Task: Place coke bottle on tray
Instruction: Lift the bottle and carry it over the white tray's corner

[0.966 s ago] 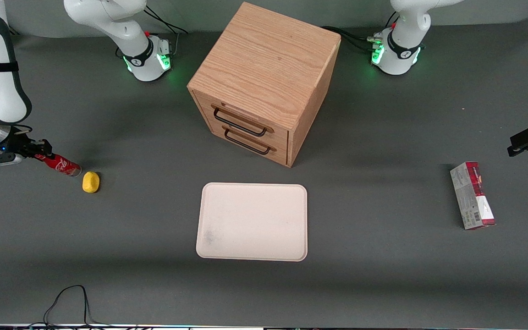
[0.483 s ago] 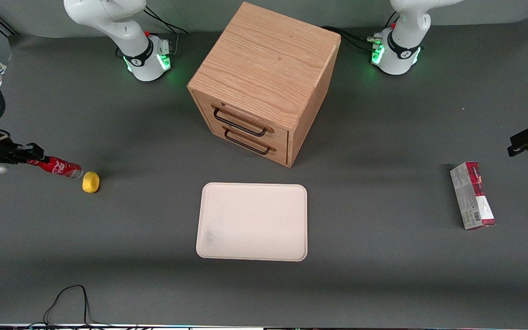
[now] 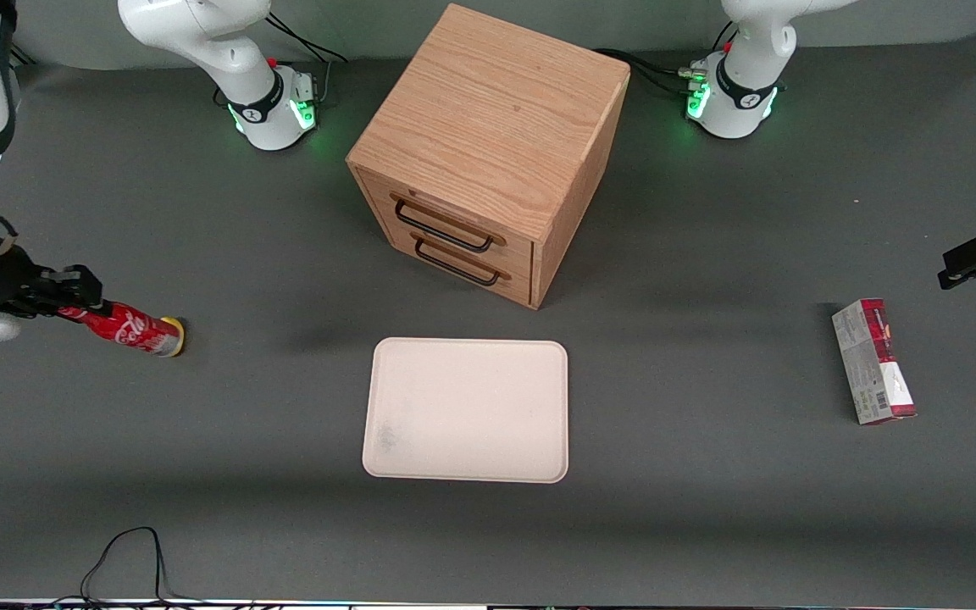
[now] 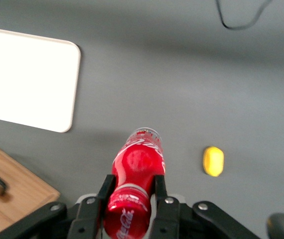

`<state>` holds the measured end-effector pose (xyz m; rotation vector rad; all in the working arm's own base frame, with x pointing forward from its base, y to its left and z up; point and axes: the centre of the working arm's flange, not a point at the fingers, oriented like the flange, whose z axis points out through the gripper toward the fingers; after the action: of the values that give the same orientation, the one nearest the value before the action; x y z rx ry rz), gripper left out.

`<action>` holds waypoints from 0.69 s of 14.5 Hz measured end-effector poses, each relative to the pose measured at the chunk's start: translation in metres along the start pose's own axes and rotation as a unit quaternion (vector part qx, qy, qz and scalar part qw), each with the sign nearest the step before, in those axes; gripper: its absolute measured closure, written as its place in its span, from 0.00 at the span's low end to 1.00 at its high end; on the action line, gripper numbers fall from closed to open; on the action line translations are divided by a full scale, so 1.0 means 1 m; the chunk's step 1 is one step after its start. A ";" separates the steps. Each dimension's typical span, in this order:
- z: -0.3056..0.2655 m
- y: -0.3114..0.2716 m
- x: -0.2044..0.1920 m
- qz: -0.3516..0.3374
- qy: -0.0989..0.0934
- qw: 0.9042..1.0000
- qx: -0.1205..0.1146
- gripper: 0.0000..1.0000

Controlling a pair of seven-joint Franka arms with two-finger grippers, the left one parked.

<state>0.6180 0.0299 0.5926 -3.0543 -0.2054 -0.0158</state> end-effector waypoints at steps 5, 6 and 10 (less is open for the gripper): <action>0.027 -0.115 0.061 -0.011 0.000 1.000 0.008 0.63; 0.044 -0.133 0.071 -0.007 -0.001 1.000 0.011 0.63; 0.119 -0.195 0.100 -0.004 0.014 1.000 0.004 0.63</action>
<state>0.6918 0.2453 0.4914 -3.0441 -0.2157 -0.0593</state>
